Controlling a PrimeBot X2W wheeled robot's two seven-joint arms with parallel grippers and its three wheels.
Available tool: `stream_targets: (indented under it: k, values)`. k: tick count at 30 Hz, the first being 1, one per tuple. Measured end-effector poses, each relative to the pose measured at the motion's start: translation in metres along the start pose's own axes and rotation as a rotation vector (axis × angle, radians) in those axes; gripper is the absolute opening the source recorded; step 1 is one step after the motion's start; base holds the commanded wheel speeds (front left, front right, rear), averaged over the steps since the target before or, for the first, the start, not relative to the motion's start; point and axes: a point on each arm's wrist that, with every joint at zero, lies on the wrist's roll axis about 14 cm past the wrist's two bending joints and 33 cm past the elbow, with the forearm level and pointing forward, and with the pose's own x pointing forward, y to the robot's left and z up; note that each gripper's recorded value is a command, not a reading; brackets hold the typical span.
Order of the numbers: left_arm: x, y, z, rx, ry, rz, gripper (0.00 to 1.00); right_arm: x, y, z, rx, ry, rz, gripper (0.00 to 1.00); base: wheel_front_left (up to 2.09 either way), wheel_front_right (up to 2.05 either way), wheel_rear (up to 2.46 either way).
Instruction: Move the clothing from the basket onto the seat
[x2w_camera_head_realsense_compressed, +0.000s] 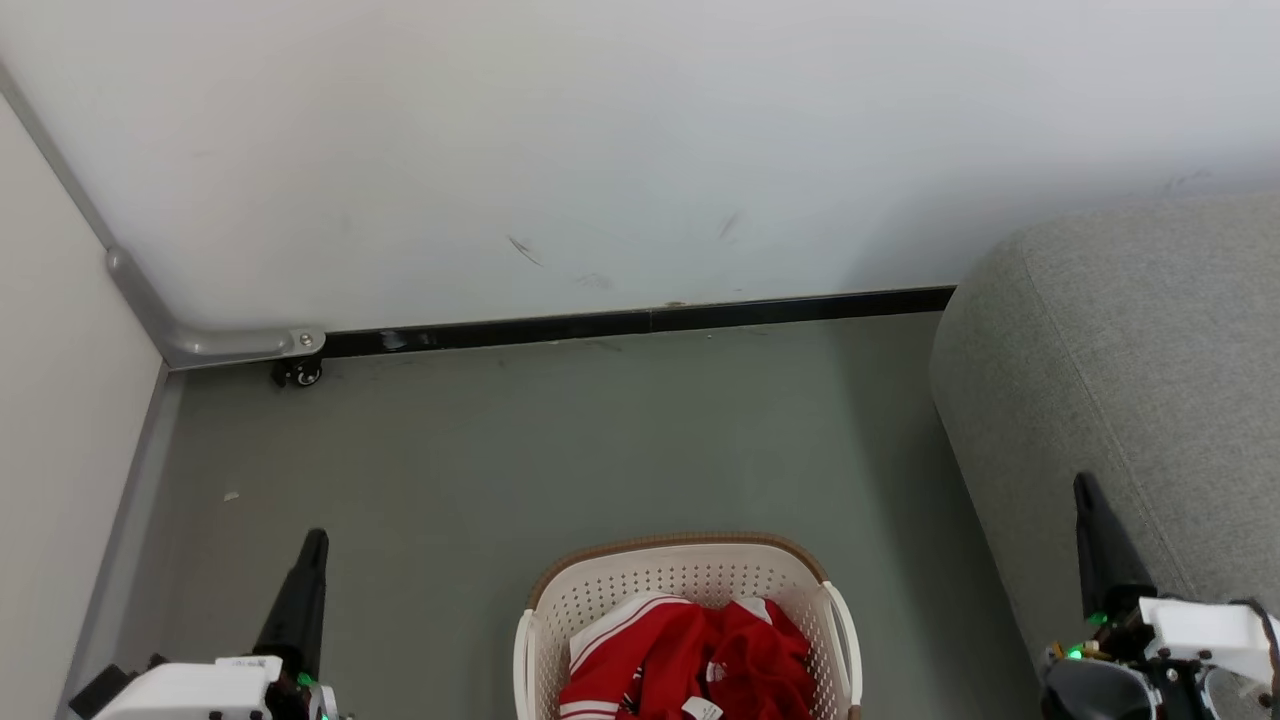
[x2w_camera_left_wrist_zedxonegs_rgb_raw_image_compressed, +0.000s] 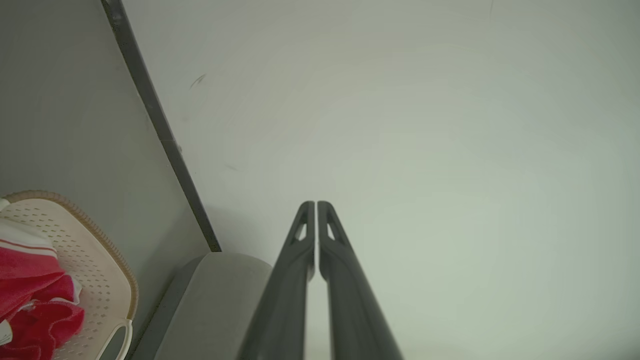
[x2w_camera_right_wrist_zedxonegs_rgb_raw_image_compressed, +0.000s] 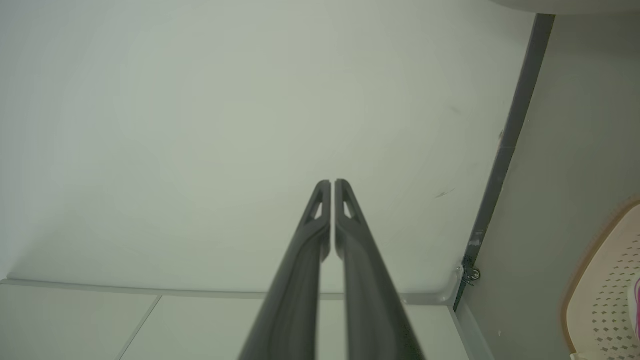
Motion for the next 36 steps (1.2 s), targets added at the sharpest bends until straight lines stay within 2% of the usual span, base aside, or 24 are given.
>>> stream_targets:
  k: [6, 22, 30, 36]
  values:
    - [-0.013, 0.031, -0.006, -0.024, 0.001, 0.09, 1.0, -0.018, -0.038, -0.003, 0.019, -0.003, -0.111, 1.0, 0.0, 0.0, 0.0]
    - [-0.01, 0.024, -0.015, 0.07, 0.006, 0.071, 1.0, -0.016, -0.03, -0.004, -0.054, -0.024, -0.089, 1.0, 0.0, 0.0, 0.0]
    - [-0.009, 0.02, -0.02, 0.153, 0.011, 0.062, 1.0, -0.014, -0.027, -0.003, -0.164, -0.025, -0.082, 1.0, 0.0, 0.0, 0.0]
    - [-0.007, 0.016, -0.022, 0.26, 0.017, 0.048, 1.0, -0.013, -0.024, -0.002, -0.258, -0.024, -0.076, 1.0, 0.0, 0.0, 0.0]
